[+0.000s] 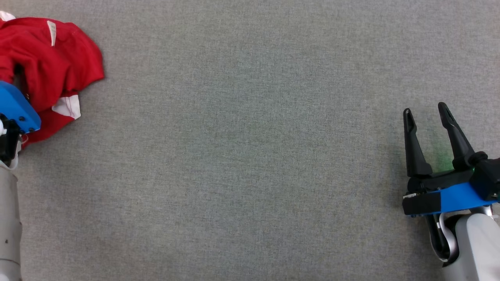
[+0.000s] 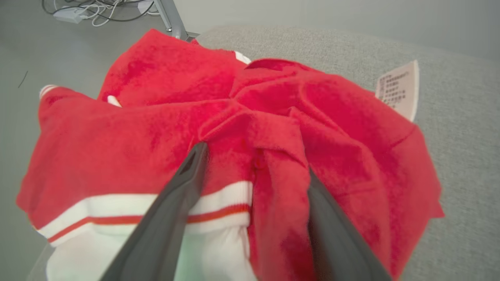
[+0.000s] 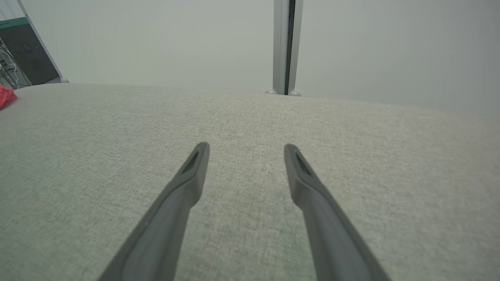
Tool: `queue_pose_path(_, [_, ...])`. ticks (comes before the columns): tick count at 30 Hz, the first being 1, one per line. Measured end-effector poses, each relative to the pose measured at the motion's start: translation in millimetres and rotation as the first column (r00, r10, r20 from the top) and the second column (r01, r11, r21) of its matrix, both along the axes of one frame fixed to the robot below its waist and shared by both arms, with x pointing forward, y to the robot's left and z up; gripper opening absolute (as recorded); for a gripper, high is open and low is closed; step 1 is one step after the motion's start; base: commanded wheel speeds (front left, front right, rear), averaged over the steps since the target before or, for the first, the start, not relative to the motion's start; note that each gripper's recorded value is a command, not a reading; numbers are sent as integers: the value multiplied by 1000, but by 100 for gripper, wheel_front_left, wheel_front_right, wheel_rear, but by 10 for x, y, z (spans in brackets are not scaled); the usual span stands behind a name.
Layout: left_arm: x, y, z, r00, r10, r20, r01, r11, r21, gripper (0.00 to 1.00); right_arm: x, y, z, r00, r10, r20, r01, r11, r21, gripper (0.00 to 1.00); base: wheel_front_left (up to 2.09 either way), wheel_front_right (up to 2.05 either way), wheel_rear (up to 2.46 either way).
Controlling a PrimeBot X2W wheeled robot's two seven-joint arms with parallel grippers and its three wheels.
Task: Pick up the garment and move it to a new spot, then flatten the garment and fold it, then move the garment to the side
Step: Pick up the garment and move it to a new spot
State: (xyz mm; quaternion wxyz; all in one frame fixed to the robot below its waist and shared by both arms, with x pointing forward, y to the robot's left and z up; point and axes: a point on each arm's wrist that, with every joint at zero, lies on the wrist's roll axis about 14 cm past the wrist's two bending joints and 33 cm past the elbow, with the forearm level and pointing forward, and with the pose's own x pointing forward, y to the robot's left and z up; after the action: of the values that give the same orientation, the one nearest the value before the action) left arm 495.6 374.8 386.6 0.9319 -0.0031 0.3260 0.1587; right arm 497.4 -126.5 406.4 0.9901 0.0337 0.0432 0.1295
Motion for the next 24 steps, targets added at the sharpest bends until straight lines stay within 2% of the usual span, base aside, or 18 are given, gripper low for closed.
queue_pose_path(2, [-67,-32,-98,999,16,-49,-18,999,-46,100,5,21,8,1000,5,2,-5,1000,1,100,0,0,0])
queue_pose_path(3, [-113,-51,-153,997,20,-78,-25,998,-62,85,3,41,18,1000,11,4,-11,1000,3,100,0,0,0])
queue_pose_path(5, [-138,-77,-177,996,15,-88,-22,997,-76,0,1,74,40,1000,18,8,-18,1000,7,100,0,0,0])
queue_pose_path(7, [-142,-82,-167,997,13,-79,-19,997,-78,0,6,99,73,1000,23,14,-23,1000,12,100,0,0,0])
queue_pose_path(10, [-66,-68,-5,1000,0,18,0,999,-46,0,-5,127,131,999,27,24,-27,999,18,100,0,0,0])
queue_pose_path(15, [165,-68,595,966,-73,249,58,996,66,0,-53,153,292,999,21,47,-23,999,37,100,0,0,0])
queue_pose_path(20, [478,-316,1537,840,-201,504,127,976,177,0,-168,171,492,997,12,76,-16,999,52,100,0,0,0])
queue_pose_path(24, [674,-785,2223,700,-345,625,211,936,281,0,-275,102,602,996,-17,88,11,998,65,100,0,0,0])
